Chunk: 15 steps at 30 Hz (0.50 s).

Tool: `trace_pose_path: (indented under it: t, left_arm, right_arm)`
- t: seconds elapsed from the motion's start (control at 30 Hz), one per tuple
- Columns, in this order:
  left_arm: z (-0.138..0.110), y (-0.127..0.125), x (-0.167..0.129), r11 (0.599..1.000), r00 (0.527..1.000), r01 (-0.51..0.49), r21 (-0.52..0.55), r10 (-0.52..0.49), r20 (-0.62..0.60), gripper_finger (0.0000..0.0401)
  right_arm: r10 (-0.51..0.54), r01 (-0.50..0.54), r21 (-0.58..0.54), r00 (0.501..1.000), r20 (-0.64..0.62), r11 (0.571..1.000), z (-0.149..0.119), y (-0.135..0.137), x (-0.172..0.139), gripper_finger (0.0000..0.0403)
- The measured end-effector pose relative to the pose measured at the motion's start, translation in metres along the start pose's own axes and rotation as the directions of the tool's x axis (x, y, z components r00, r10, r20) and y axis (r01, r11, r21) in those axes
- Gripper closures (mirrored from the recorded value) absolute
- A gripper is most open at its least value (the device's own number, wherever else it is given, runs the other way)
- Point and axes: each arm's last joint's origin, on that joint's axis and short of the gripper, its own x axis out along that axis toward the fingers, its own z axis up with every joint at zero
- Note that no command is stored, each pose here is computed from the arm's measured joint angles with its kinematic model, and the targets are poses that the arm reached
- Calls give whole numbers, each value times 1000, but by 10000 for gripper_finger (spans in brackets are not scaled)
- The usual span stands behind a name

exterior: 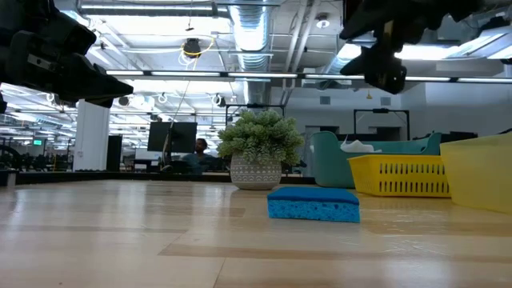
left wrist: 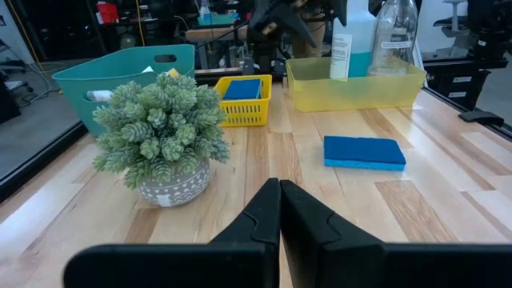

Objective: Pick & Place Kitchen Items
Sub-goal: Put the blue sponge into the top yellow bin

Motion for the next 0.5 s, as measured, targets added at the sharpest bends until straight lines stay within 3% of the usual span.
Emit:
trace_pose_path:
  t: [0.2, 0.5]
  left_arm:
    - [0, 0, 0, 1000, 1000, 0, 0, 0, 0, 399]
    - [0, 0, 0, 1000, 1000, 0, 0, 0, 0, 399]
  right_arm:
    - [-16, 18, 34, 999, -52, 999, 2, 14, 28, 222]
    - [-150, 157, 5, 951, -269, 988, 2, 24, 87, 229]
